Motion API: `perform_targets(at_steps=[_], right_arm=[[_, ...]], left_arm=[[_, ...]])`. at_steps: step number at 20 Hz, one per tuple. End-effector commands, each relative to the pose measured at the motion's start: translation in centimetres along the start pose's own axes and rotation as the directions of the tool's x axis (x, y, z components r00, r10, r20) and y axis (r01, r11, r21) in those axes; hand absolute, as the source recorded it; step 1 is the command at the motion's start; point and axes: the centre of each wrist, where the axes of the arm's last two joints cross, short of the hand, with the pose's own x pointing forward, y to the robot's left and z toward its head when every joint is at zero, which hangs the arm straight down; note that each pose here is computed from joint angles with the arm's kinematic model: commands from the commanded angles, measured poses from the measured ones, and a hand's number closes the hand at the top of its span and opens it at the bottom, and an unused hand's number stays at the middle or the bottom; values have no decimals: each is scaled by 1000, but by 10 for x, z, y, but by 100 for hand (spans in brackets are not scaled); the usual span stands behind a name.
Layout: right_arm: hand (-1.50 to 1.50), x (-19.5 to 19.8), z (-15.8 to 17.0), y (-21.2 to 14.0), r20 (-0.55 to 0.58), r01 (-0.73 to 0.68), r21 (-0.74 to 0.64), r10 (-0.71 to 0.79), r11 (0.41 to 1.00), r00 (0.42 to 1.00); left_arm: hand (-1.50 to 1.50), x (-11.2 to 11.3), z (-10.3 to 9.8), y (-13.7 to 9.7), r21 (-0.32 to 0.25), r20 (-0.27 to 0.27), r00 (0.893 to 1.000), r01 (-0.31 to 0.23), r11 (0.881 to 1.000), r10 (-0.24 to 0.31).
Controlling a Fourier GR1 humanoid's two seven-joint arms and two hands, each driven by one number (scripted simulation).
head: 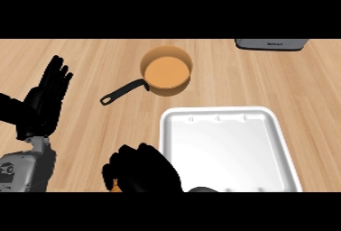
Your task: Pick the croissant from the tray and place it in the pot
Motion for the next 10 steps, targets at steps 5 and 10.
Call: perform_targets(at_steps=[5, 10], right_arm=[[150, 48, -7, -64, -24, 100, -411, -120, 906, 992], [150, 43, -34, -89, -96, 43, -506, -106, 861, 990]], left_arm=[[0, 8, -1, 12, 7, 8, 1000, -5, 1000, 5], [0, 1, 10, 11, 23, -3, 1000, 2, 1000, -2]])
